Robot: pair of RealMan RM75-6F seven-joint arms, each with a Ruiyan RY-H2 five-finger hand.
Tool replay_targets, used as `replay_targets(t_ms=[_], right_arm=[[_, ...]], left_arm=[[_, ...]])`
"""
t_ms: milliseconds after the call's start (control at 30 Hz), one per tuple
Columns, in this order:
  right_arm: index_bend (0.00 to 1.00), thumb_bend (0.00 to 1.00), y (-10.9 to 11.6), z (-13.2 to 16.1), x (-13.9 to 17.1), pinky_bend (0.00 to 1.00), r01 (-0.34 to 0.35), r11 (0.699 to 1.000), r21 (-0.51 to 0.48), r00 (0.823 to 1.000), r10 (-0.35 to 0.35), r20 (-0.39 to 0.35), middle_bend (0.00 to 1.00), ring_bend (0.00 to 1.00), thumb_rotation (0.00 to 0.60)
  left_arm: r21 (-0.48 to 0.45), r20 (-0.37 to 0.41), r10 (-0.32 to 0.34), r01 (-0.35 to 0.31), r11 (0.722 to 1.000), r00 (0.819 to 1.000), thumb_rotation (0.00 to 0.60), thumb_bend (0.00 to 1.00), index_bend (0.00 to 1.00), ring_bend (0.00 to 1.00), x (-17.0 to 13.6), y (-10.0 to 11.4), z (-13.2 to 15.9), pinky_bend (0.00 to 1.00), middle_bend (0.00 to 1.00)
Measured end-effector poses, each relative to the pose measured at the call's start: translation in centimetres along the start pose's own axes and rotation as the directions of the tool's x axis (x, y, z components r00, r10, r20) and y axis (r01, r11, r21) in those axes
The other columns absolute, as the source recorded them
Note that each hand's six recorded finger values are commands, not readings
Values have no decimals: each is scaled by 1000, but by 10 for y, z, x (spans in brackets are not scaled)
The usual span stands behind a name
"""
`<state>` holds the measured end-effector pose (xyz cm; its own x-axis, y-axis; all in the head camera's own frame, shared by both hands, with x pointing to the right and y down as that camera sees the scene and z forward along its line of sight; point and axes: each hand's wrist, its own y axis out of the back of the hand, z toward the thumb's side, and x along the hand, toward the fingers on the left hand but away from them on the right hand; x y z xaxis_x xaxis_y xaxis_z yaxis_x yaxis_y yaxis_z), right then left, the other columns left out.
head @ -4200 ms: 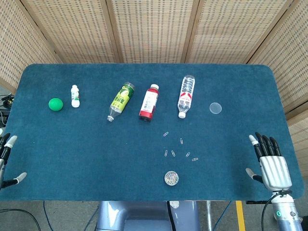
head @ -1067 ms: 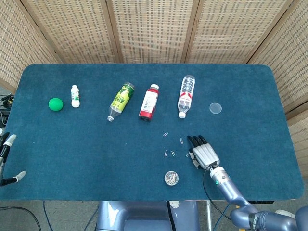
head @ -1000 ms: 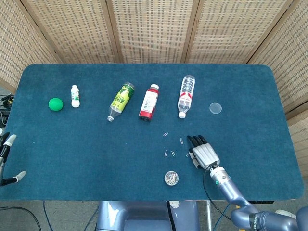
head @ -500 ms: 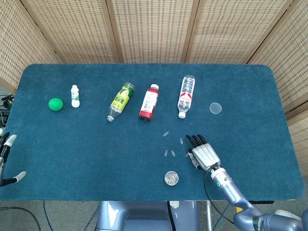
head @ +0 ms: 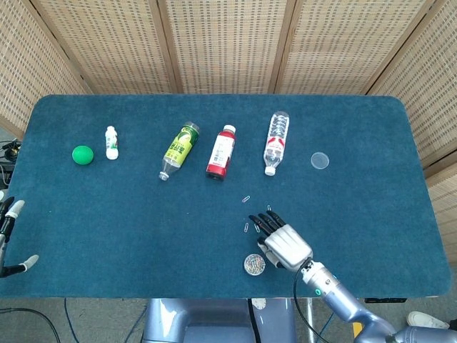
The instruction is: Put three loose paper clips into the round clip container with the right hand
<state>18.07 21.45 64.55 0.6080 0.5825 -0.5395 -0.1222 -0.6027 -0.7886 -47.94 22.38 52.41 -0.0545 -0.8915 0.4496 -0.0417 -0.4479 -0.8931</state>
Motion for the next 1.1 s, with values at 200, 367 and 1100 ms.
replay_targets(t_ms=[200, 367, 1100], right_arm=[[678, 469, -8, 23, -5, 0, -24, 1000, 7, 998, 25, -57, 0, 0, 600], [678, 470, -14, 30, -16, 0, -46, 999, 24, 997, 47, -66, 0, 0, 600], [571, 147, -27, 38, -25, 0, -91, 992, 87, 995, 95, -42, 0, 0, 600]], left_arm=[[-2, -3, -4, 4, 1000, 1000, 600, 0, 0, 0, 1, -1, -1, 0, 0], [-5, -6, -3, 3, 1000, 1000, 600, 0, 0, 0, 1, 0, -2, 0, 0], [-9, -7, -5, 5, 1000, 1000, 600, 0, 0, 0, 2, 1, -3, 0, 0]])
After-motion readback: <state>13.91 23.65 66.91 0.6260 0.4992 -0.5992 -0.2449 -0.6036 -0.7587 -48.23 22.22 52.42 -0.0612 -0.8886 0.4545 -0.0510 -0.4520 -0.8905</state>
